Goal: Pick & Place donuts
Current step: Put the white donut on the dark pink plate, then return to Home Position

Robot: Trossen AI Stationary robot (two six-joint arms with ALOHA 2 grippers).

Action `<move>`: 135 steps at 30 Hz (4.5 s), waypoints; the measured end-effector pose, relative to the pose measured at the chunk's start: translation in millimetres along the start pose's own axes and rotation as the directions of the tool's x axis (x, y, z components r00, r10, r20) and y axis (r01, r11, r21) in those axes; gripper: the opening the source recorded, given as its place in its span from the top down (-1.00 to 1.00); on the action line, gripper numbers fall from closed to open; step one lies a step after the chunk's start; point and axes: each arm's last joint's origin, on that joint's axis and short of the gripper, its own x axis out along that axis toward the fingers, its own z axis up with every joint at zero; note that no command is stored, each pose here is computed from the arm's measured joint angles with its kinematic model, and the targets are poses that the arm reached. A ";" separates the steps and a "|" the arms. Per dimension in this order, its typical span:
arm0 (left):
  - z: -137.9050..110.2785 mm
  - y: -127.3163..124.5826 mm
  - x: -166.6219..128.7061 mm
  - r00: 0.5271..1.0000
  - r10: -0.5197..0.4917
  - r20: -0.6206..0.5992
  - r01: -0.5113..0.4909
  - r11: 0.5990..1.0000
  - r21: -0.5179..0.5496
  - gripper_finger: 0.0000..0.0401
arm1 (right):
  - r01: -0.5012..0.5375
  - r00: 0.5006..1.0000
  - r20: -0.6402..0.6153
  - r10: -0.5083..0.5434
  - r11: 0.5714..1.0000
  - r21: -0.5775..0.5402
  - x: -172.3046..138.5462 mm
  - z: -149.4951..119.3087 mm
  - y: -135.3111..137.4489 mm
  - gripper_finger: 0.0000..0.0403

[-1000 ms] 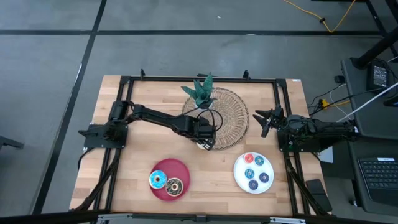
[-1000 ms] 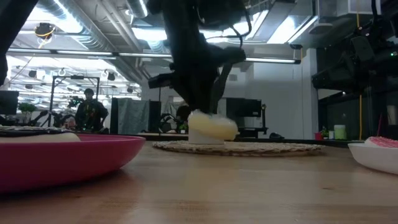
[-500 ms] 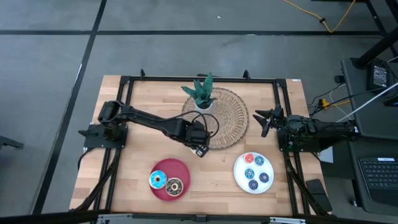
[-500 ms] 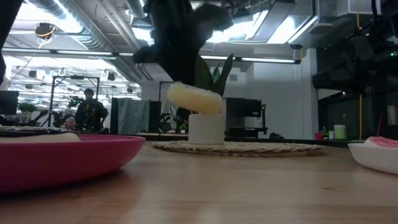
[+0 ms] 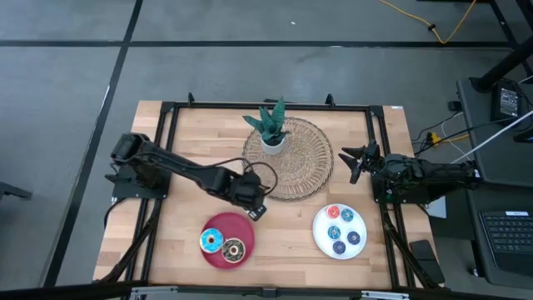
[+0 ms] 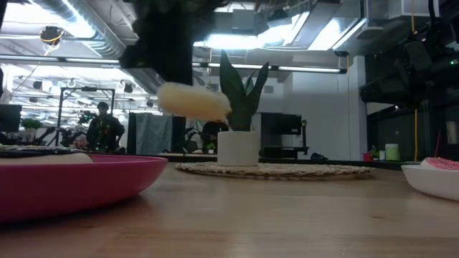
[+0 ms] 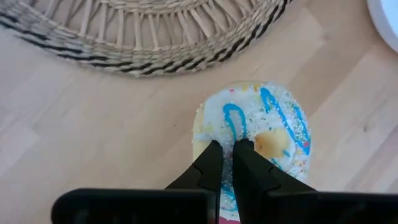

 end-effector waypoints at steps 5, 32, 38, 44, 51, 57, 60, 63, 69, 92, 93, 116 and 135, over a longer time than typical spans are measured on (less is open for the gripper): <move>-16.0 12.4 -11.3 1.000 -0.017 0.002 0.017 1.000 -0.011 0.90 | 0.000 1.000 0.000 0.000 1.000 0.000 0.0 0.0 0.0 0.30; -105.9 47.1 -3.5 0.980 -0.162 -0.117 0.160 0.987 -0.028 0.90 | 0.000 1.000 0.000 0.000 1.000 -0.001 0.0 0.0 0.0 0.30; -110.3 53.6 5.0 0.985 -0.151 -0.084 0.149 0.988 -0.030 0.90 | 0.000 1.000 0.000 0.000 1.000 -0.001 0.0 0.0 0.0 0.30; -108.3 52.1 9.9 0.986 -0.156 -0.065 0.156 0.988 -0.007 0.90 | 0.000 1.000 0.000 0.000 1.000 -0.001 0.0 0.0 0.0 0.30; -111.3 50.7 20.3 0.988 -0.131 -0.083 0.133 0.991 0.027 0.90 | 0.000 1.000 0.000 0.000 1.000 0.000 0.0 0.0 0.0 0.30; -108.1 52.1 24.8 0.984 -0.129 -0.127 0.132 0.991 0.020 0.81 | 0.000 1.000 0.000 0.000 1.000 0.000 0.0 0.0 0.0 0.30; -106.4 52.7 24.9 0.981 -0.134 -0.142 0.138 0.990 0.022 0.73 | 0.000 1.000 0.000 0.000 1.000 0.000 0.0 0.0 0.0 0.30; -105.8 52.8 24.8 0.981 -0.135 -0.142 0.143 0.989 0.047 0.63 | 0.000 1.000 0.000 0.000 1.000 -0.001 0.0 0.0 0.0 0.30; -103.6 53.0 20.3 0.984 -0.142 -0.107 0.152 0.984 0.092 0.30 | 0.000 1.000 0.000 0.000 1.000 -0.001 0.0 0.0 0.0 0.30; -72.0 67.6 -29.6 0.936 -0.343 -0.081 0.336 0.797 0.503 -0.76 | 0.000 1.000 0.000 0.000 1.000 0.000 0.0 0.0 0.0 0.30; -69.5 69.2 -32.6 0.933 -0.352 -0.070 0.337 0.789 0.513 -0.76 | 0.000 1.000 0.000 0.000 1.000 -0.001 0.0 0.0 0.0 0.30; -59.0 186.5 -57.1 0.864 -0.312 0.396 0.132 0.898 0.419 -0.76 | 0.000 1.000 0.000 0.000 1.000 -0.001 0.0 0.0 0.0 0.30; -80.8 229.9 -51.1 0.540 -0.472 0.697 -0.020 0.821 0.571 -0.76 | 0.000 1.000 0.000 0.000 1.000 -0.001 0.0 0.0 0.0 0.30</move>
